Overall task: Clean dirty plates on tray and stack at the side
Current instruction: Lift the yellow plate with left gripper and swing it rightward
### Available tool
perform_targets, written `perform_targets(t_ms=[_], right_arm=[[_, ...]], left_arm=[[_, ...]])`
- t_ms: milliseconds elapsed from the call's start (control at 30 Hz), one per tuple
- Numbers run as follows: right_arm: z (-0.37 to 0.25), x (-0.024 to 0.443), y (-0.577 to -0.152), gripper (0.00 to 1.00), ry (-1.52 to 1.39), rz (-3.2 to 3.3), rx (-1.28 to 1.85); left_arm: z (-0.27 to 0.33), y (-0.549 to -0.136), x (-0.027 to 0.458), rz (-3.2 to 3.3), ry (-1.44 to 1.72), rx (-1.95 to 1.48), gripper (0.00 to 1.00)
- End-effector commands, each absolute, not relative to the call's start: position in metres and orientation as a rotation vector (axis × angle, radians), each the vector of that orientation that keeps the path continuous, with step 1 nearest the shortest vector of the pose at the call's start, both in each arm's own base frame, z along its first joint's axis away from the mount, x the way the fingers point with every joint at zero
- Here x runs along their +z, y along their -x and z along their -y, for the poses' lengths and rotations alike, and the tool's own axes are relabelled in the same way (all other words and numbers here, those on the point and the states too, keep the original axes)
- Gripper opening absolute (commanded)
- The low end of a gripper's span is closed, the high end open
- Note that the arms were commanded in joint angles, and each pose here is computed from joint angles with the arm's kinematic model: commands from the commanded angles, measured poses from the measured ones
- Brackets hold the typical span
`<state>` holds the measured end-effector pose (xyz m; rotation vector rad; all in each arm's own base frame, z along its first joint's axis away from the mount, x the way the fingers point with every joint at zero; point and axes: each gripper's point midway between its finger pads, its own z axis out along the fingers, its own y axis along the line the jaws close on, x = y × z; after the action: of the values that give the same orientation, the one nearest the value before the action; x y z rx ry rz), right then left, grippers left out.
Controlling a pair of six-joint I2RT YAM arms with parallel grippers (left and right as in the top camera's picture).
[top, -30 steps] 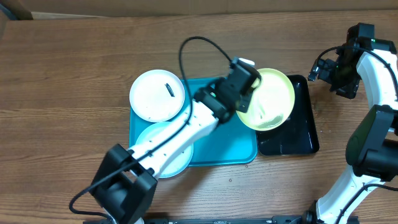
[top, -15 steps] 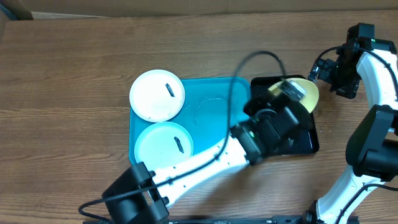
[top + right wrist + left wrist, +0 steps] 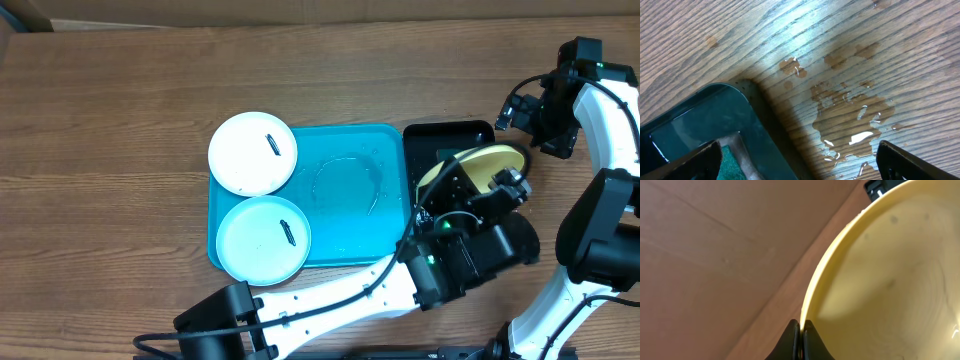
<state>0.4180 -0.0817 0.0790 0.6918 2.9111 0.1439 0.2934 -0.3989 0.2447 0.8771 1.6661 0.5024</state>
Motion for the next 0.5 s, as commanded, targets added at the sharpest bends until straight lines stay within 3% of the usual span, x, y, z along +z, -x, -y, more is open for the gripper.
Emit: perform_targets(t_ms=[0,467], right_arm=[[0.0827,0.1043,-0.4265,1.0,-0.681,-2.841,0.153],[0.0827,0.1043,-0.4265,1.0,-0.681,-2.841,0.153]], left_arm=[[0.4002,-0.291,0.2591,-1.632,-0.857,0.554,0.04],[0.3997,-0.2917,0.258,-1.647,-0.831,0.53,0.04]])
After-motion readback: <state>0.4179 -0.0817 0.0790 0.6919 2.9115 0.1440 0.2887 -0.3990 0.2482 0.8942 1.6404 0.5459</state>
